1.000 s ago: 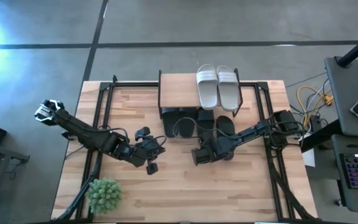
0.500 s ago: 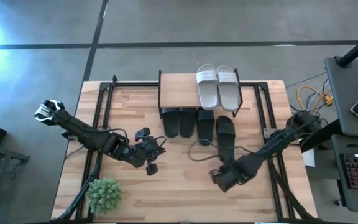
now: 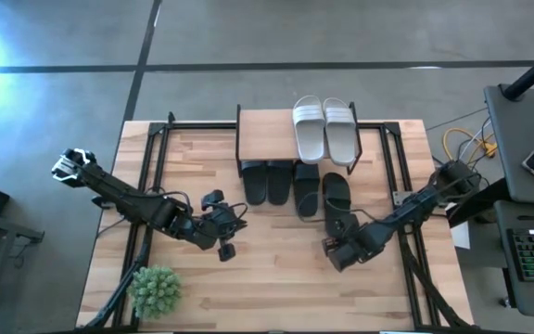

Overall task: Pick and place slides into the shelf
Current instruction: Adjust the black slides under the shelf

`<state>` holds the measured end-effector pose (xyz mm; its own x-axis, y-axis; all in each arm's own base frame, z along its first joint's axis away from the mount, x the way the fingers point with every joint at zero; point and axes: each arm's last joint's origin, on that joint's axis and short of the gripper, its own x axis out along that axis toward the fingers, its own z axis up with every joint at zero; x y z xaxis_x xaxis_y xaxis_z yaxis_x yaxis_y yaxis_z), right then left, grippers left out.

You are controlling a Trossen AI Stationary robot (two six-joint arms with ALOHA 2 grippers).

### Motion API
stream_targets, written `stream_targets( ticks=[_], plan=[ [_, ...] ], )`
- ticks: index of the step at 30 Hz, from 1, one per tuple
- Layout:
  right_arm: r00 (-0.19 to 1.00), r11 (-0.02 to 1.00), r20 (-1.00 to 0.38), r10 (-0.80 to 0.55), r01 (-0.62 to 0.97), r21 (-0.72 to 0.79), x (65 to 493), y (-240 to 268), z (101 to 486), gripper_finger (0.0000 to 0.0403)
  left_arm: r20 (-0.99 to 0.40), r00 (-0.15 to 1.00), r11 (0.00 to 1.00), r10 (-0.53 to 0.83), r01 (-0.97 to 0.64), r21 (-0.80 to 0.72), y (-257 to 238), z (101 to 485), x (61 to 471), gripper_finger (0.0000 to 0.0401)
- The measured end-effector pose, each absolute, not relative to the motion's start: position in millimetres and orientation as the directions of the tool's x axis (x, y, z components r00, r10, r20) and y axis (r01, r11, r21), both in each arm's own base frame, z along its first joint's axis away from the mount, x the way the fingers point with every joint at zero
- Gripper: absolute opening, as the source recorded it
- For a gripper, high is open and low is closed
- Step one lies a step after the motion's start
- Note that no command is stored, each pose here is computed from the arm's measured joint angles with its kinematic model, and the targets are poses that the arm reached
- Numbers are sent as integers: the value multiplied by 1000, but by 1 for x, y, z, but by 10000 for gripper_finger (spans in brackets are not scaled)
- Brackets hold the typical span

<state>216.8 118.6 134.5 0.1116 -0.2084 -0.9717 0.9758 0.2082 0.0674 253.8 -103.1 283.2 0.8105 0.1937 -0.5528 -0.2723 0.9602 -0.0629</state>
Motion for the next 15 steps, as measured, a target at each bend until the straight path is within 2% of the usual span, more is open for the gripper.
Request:
stream_targets(
  ticks=[7,15],
  plan=[
    [119,221,-940,-321,974,48,226,90,136,31,-550,812,960,194,-273,-64,-103,283,254,17],
    [133,226,-928,-347,973,55,234,64,146,31,-560,804,955,199,-288,-74,-105,278,257,17]
  ],
)
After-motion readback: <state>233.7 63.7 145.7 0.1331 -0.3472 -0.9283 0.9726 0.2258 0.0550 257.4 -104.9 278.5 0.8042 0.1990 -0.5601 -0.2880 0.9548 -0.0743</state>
